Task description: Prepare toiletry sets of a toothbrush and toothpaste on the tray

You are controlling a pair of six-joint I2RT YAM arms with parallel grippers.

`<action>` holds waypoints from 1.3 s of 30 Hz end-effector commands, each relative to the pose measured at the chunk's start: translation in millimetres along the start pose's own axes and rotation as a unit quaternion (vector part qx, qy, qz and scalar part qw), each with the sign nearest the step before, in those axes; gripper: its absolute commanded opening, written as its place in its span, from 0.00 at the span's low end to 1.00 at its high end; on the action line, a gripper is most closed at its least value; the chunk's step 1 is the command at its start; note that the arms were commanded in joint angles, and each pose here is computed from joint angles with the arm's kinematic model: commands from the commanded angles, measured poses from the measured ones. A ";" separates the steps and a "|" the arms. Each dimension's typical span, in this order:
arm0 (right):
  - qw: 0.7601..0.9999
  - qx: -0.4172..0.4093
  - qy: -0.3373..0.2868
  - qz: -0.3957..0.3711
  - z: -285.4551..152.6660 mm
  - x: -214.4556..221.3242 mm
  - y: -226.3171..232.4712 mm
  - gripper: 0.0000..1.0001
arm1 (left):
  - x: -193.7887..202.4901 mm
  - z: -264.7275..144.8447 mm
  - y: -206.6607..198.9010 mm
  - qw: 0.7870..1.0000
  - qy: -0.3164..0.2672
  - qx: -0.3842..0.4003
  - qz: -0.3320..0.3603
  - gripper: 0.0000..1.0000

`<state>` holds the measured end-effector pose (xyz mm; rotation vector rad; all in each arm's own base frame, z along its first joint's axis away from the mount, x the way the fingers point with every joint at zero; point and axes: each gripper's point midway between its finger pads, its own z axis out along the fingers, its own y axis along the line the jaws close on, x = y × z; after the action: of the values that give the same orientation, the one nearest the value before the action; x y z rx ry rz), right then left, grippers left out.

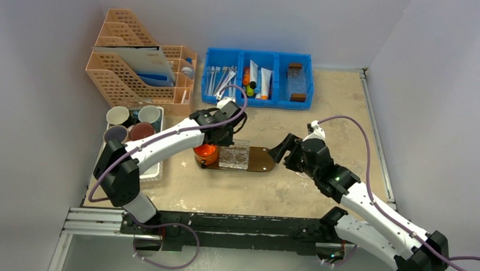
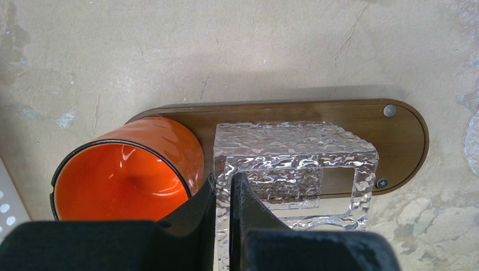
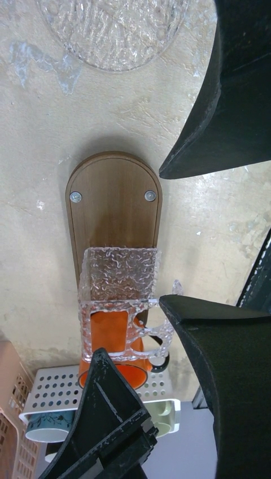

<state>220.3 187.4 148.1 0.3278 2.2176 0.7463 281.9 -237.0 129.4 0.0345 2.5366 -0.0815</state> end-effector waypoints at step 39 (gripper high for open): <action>1.000 -0.010 -0.014 -0.006 -7.5 -7.2 4.7 0.79 | -11.3 -0.9 -4.4 0.999 -0.015 0.007 -0.029 0.00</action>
<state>217.8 186.1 152.0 0.3208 2.2083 0.7568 282.5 -237.3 129.2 0.0067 2.5377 -0.0889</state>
